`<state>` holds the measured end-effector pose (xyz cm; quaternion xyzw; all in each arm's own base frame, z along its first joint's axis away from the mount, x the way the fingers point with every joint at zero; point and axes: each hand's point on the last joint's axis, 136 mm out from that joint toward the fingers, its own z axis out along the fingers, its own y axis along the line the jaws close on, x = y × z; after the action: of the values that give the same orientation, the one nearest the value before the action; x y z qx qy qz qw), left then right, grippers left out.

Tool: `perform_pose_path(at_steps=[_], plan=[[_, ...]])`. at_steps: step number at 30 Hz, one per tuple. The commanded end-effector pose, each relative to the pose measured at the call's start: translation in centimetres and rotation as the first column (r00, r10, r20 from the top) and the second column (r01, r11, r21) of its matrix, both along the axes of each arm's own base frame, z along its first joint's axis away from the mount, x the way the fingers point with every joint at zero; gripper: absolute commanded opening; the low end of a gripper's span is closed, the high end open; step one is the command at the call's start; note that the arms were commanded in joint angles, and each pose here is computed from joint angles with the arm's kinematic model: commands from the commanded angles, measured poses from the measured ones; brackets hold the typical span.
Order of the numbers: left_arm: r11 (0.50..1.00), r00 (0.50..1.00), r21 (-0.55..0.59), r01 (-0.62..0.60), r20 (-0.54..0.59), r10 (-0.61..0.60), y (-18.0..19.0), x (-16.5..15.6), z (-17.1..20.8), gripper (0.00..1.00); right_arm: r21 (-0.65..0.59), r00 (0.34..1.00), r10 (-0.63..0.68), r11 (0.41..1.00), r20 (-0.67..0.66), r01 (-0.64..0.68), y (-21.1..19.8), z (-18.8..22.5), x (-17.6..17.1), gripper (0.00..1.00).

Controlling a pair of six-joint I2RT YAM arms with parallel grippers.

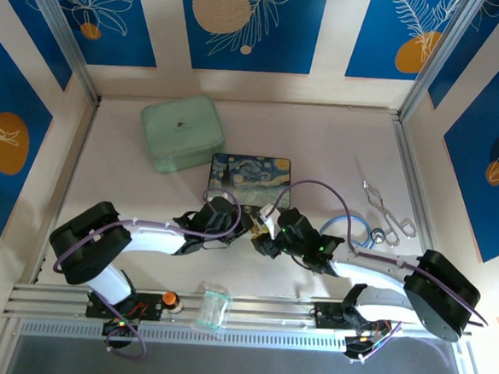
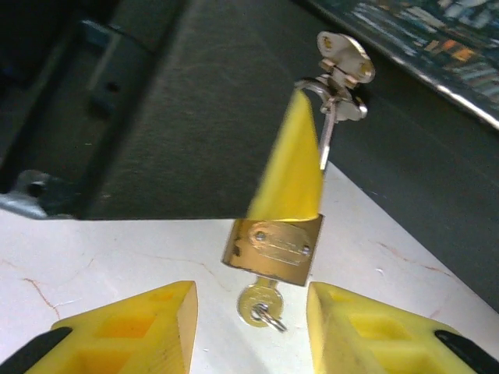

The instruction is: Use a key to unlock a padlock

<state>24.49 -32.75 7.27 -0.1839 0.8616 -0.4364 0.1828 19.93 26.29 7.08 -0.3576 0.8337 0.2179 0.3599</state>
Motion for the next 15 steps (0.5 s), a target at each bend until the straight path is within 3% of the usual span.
perform_pose_path(at_steps=[1, 7, 13, 15], plan=[[0.997, 0.998, -0.080, 0.020, 0.063, -0.015, -1.1, 0.8, 3.0, 0.00, -0.062, 0.998, 0.016, 0.998, 0.055, -0.012, 0.3, -0.3, 0.4, 0.41], [0.997, 0.998, -0.078, 0.016, 0.069, -0.011, -1.0, 0.8, 3.2, 0.00, -0.156, 0.995, -0.041, 0.986, 0.089, 0.054, -0.4, -1.4, 1.4, 0.35], [0.996, 0.998, -0.086, 0.021, 0.063, -0.015, -1.2, 0.7, 3.1, 0.00, -0.116, 0.992, -0.023, 0.993, 0.126, 0.038, 0.4, -0.5, 1.5, 0.18], [0.996, 0.998, -0.087, 0.022, 0.065, -0.017, -1.2, 0.7, 3.2, 0.00, -0.100, 0.995, -0.003, 0.995, 0.102, 0.013, 0.9, -0.4, 1.3, 0.16]])
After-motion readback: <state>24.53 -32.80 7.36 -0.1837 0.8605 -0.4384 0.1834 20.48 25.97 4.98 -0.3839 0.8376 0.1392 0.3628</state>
